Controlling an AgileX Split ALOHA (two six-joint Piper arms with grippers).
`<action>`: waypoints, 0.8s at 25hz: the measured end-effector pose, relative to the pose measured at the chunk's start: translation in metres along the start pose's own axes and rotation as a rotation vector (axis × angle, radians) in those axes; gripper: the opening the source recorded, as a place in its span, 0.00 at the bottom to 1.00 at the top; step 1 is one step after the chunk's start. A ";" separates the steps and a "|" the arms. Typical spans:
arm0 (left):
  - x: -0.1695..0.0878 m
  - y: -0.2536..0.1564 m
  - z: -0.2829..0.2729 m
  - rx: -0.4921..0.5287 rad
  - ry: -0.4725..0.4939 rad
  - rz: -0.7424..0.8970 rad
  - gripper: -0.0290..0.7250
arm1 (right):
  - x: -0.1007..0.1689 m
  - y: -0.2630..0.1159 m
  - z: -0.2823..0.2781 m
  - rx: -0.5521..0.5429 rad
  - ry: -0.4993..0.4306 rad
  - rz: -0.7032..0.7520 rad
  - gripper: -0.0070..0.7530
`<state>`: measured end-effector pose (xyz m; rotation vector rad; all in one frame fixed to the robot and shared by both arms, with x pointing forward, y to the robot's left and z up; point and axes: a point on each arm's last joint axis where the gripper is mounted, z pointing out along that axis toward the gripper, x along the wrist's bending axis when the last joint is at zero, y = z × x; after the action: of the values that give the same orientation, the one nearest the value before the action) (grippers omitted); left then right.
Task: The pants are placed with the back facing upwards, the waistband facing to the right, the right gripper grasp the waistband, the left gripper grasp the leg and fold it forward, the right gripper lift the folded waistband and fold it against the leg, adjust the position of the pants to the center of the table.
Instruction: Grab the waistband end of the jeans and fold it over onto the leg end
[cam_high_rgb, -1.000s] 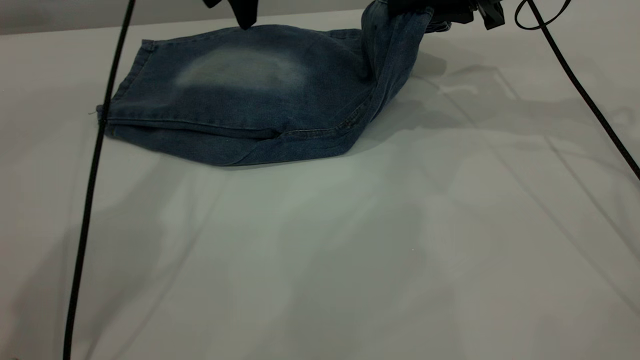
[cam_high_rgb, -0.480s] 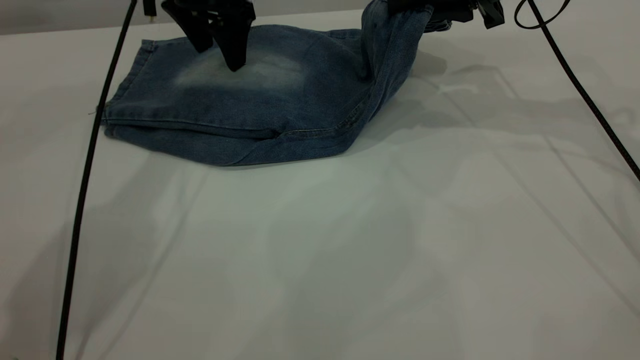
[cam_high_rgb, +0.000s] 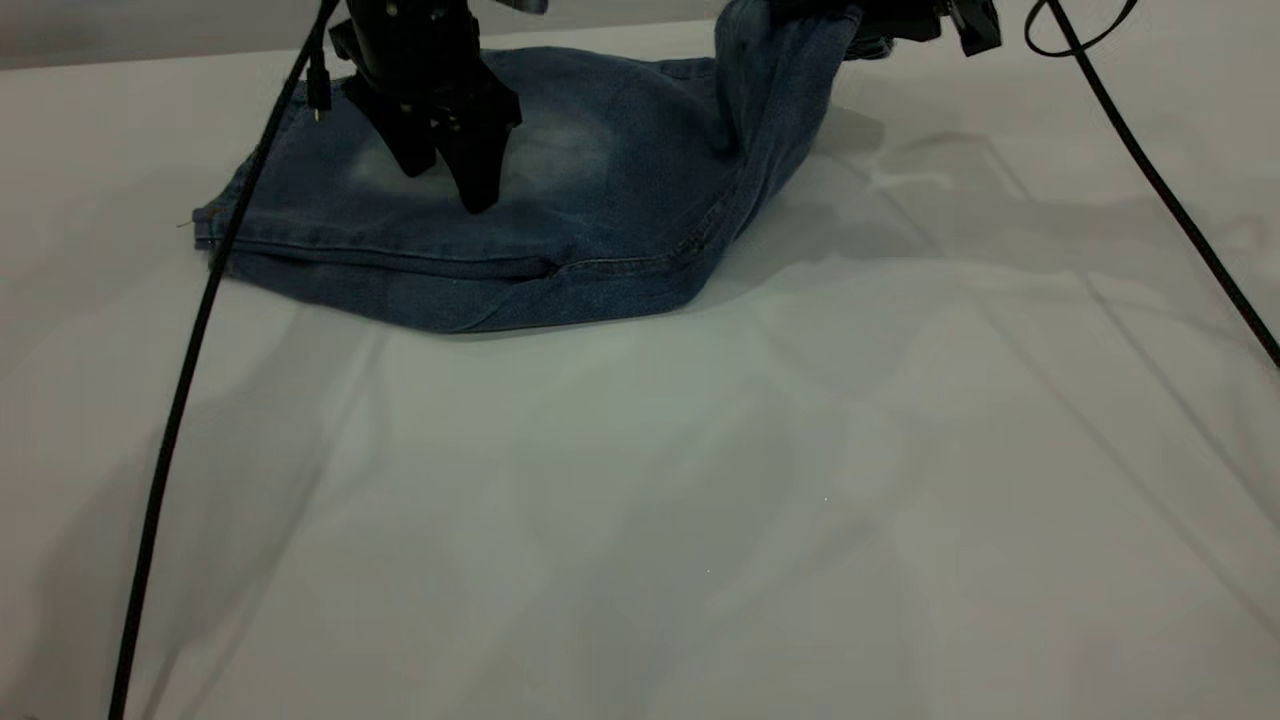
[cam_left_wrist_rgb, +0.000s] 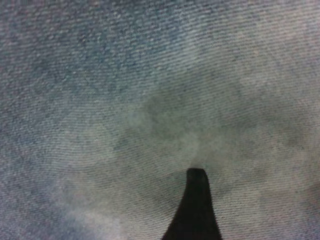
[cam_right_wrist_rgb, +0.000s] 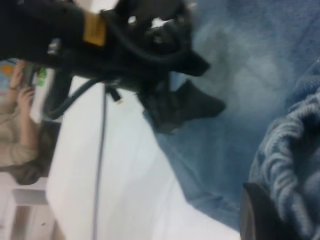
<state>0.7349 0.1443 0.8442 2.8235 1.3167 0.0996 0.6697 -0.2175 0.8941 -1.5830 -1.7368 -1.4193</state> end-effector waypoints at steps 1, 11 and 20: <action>0.000 0.000 0.002 0.003 -0.001 0.000 0.77 | 0.003 0.001 0.000 -0.004 0.014 0.000 0.11; 0.000 0.000 0.005 0.006 -0.002 0.001 0.77 | 0.060 0.014 0.006 -0.024 0.079 -0.108 0.11; -0.001 -0.001 0.006 0.008 -0.005 0.000 0.77 | 0.088 0.002 0.039 0.011 0.116 -0.126 0.11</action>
<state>0.7345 0.1443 0.8377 2.8286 1.3194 0.0870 0.6588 -0.1406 0.9510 -1.3777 -1.7999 -1.5259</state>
